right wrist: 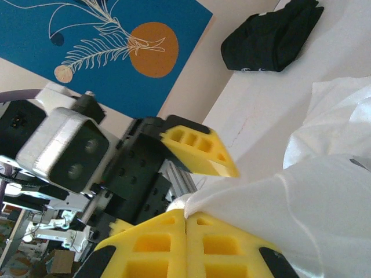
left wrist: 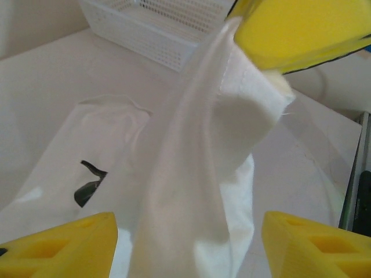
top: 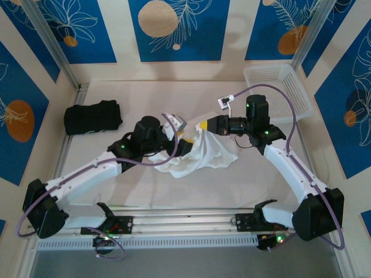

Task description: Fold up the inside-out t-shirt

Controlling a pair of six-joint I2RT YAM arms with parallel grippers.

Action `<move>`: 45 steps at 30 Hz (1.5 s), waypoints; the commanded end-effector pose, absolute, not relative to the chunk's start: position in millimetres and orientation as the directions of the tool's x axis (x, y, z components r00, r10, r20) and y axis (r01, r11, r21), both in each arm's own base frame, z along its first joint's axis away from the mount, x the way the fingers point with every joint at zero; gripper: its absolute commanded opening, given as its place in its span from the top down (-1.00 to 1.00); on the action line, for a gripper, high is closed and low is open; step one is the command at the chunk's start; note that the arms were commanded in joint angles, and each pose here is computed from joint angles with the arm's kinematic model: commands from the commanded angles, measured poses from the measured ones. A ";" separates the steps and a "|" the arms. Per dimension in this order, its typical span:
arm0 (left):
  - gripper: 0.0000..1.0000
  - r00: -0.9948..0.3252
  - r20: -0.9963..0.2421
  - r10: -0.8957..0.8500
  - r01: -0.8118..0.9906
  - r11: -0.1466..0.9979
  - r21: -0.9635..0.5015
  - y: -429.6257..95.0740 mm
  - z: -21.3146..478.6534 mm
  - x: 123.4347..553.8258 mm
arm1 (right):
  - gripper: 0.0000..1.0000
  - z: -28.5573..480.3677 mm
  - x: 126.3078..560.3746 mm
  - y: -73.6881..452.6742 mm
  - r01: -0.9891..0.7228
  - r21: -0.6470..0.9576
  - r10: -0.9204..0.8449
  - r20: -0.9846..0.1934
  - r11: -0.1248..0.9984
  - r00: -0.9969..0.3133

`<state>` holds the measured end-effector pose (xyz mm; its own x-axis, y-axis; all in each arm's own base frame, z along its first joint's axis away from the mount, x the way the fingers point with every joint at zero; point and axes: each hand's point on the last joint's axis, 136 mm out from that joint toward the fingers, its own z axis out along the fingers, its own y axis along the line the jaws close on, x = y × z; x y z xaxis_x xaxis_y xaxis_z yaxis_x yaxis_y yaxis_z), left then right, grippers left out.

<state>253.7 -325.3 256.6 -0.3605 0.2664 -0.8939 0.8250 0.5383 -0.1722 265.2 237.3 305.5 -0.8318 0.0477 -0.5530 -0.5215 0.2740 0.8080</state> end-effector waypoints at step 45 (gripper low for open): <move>1.00 -0.601 -0.795 -0.087 0.758 0.255 -0.601 -308.7 313.5 240.4 | 0.21 276.5 234.6 270.7 -0.807 0.451 -0.133 -0.837 0.380 -0.531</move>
